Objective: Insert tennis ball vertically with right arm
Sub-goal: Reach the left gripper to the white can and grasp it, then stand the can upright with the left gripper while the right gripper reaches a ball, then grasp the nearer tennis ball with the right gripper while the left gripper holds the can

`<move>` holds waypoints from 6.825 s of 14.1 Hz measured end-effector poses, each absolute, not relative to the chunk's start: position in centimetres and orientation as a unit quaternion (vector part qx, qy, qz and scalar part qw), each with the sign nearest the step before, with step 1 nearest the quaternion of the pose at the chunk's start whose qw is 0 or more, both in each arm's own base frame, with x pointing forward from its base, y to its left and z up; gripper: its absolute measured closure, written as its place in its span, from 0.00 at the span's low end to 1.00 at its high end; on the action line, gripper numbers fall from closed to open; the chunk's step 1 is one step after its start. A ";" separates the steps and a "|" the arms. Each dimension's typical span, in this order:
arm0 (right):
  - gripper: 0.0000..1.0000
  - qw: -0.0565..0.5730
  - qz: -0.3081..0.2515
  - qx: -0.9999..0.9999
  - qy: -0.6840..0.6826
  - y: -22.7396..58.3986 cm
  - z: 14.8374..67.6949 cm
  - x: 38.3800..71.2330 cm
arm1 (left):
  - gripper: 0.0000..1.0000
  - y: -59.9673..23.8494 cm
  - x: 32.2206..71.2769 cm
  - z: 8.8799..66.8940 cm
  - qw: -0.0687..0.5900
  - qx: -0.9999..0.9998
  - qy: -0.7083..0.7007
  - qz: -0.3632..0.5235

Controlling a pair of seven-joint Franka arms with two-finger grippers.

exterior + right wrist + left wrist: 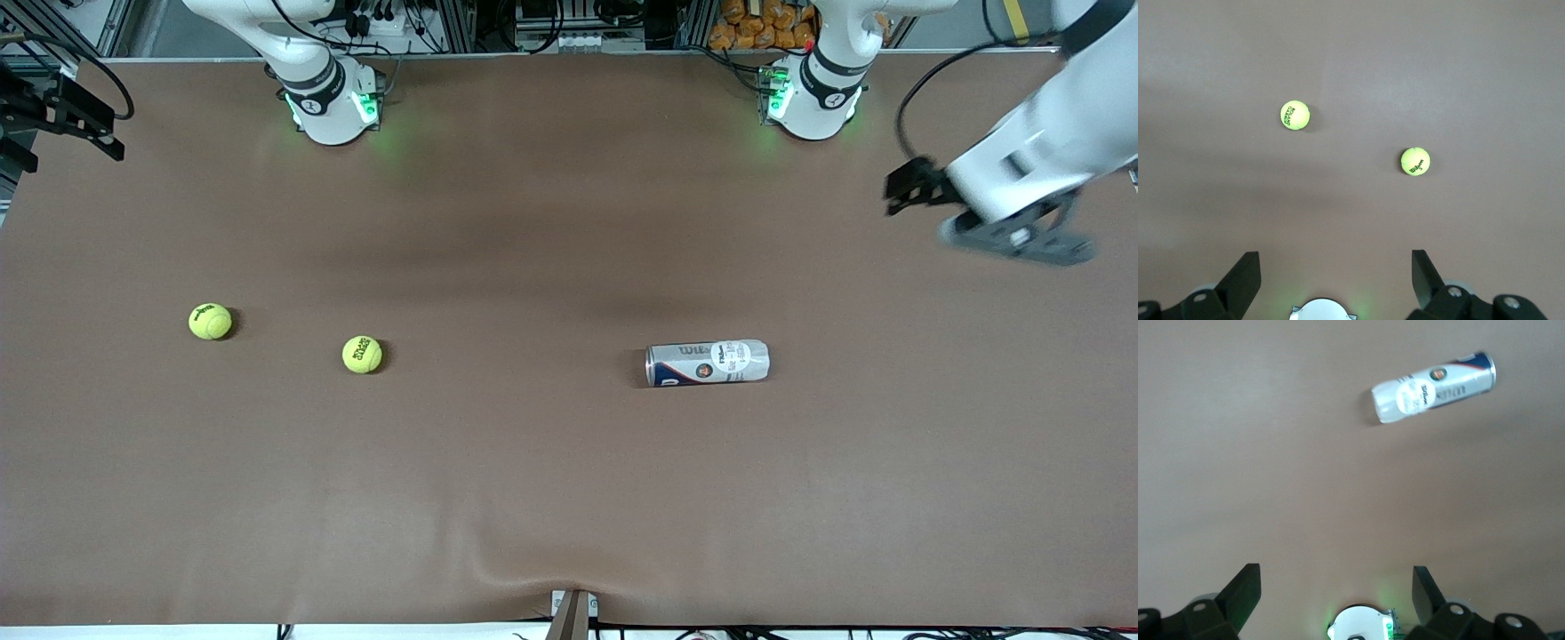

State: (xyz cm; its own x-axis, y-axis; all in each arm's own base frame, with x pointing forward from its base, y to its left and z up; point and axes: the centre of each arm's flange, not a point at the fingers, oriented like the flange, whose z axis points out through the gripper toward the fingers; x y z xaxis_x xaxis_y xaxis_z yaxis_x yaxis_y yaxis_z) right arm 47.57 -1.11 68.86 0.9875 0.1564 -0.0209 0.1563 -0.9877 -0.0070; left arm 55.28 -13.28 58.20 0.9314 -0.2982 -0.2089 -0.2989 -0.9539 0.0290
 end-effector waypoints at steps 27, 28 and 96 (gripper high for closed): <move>0.00 0.008 0.035 -0.998 -0.044 -4.3 67.8 46.7 | 0.00 -26.4 63.7 24.3 -0.087 -0.730 0.673 0.083; 0.00 0.007 0.033 -0.998 -0.048 -3.9 67.9 46.8 | 0.00 -27.2 63.6 23.8 -0.086 -0.727 0.676 0.079; 0.00 -0.022 0.076 -0.995 0.061 14.3 22.5 60.3 | 0.52 -48.0 52.7 10.9 -0.465 -0.515 0.511 -0.508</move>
State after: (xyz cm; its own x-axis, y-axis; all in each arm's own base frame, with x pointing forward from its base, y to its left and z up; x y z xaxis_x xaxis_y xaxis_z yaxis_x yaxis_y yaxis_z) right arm 60.26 14.25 22.49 0.9810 -0.1241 -0.1488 -0.1173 -0.9916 0.0538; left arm 52.69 -47.95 10.89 -0.0380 -0.0548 0.9978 -0.9981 -0.0455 -0.0405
